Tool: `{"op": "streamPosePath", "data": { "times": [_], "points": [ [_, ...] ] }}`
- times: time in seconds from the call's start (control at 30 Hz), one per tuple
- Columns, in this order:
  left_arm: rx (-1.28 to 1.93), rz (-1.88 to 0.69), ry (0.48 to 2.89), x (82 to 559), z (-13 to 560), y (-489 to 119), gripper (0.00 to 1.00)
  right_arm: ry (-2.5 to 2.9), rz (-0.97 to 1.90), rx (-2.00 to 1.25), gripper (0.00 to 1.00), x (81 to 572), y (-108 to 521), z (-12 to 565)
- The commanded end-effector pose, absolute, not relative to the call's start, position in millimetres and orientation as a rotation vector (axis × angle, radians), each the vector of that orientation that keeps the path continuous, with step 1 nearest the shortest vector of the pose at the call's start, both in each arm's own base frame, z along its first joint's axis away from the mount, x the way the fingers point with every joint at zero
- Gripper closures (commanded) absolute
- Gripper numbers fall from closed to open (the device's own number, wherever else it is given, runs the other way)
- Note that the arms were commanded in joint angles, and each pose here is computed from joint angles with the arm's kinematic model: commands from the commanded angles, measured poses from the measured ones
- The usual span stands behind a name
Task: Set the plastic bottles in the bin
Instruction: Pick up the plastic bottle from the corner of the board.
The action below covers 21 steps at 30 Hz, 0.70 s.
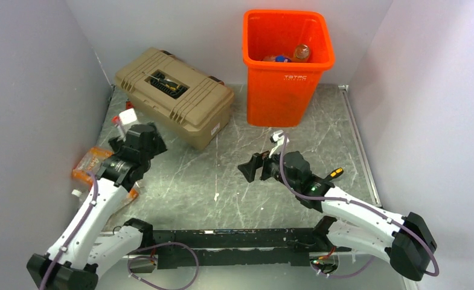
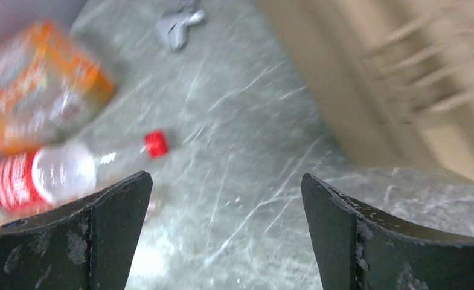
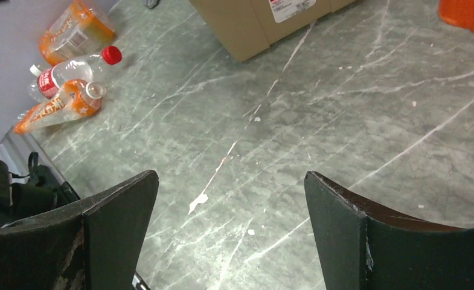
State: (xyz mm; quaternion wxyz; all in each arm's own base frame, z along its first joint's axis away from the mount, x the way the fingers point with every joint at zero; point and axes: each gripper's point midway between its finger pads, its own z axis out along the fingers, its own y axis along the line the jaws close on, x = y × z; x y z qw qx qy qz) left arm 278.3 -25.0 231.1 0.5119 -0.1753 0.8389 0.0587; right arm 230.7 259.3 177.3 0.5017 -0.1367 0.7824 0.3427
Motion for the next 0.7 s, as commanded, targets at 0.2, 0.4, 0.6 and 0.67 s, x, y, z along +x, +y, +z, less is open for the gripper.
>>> {"op": "streamPosePath", "data": {
  "times": [0.2,0.4,0.6,0.67],
  "points": [
    [-1.502,0.060,1.801,179,160,37,0.00,1.854,0.943,-0.385,0.05,221,276,189],
    [-1.809,0.223,1.702,148,124,45,0.01,1.859,0.976,-0.404,0.05,218,281,187],
    [-1.940,0.277,1.540,135,107,57,0.01,1.868,0.979,-0.410,0.06,214,280,185],
    [-1.872,0.346,1.504,133,116,72,0.01,1.871,0.973,-0.410,0.06,214,278,185]
  ]
}}
